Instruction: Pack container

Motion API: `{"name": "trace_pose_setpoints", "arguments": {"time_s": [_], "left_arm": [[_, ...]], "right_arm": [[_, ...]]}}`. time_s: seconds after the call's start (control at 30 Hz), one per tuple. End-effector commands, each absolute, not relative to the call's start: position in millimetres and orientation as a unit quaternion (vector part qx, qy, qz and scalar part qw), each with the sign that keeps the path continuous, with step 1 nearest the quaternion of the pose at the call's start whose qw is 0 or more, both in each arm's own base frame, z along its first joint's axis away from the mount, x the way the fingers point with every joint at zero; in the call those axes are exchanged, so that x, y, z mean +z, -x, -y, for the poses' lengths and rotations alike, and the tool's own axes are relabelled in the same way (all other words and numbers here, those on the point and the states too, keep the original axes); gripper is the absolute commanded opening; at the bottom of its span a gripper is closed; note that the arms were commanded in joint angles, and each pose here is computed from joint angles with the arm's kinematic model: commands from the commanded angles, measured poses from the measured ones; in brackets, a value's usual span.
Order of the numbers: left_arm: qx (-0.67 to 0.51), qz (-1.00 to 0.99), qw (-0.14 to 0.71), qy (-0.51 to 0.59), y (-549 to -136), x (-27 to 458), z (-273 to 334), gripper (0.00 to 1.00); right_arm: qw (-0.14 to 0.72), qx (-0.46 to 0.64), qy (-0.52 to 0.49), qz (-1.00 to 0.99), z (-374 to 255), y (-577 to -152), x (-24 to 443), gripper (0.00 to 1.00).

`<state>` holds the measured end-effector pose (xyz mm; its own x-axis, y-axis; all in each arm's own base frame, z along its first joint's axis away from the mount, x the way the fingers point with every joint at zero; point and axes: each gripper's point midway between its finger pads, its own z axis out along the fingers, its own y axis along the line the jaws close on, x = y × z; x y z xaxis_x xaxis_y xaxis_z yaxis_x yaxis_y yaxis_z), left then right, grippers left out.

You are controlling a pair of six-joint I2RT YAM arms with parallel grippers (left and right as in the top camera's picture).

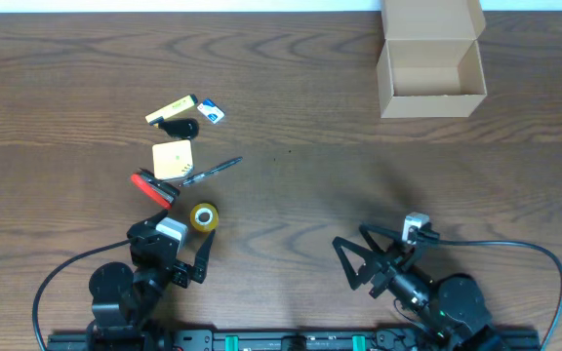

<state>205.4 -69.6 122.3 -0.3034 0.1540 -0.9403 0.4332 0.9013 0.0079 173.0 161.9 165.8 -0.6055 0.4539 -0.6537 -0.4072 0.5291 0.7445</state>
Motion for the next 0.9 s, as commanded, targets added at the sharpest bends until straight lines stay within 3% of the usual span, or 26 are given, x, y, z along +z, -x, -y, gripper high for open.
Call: {"name": "trace_pose_setpoints", "arguments": {"time_s": [0.0,0.2,0.4,0.6,0.87], "left_arm": [[-0.13,-0.8,0.555,-0.186,-204.5,114.9,70.9,0.95],[-0.13,-0.8,0.555,-0.186,-204.5,114.9,70.9,0.95],[-0.13,-0.8,0.555,-0.186,-204.5,114.9,70.9,0.95],[-0.13,-0.8,0.555,-0.186,-204.5,114.9,70.9,0.95],[-0.13,-0.8,0.555,-0.186,-204.5,114.9,70.9,0.95]], "right_arm": [[0.43,0.504,0.005,-0.749,-169.2,-164.5,169.5,0.99],[0.439,0.473,0.041,-0.763,-170.5,-167.0,177.0,0.99],[0.431,0.389,0.051,-0.812,-167.8,-201.8,181.6,0.99],[0.45,0.296,0.106,-0.836,-167.9,-263.0,209.3,0.99],[0.537,0.209,0.182,-0.797,-165.6,-350.0,258.0,0.99]]}}
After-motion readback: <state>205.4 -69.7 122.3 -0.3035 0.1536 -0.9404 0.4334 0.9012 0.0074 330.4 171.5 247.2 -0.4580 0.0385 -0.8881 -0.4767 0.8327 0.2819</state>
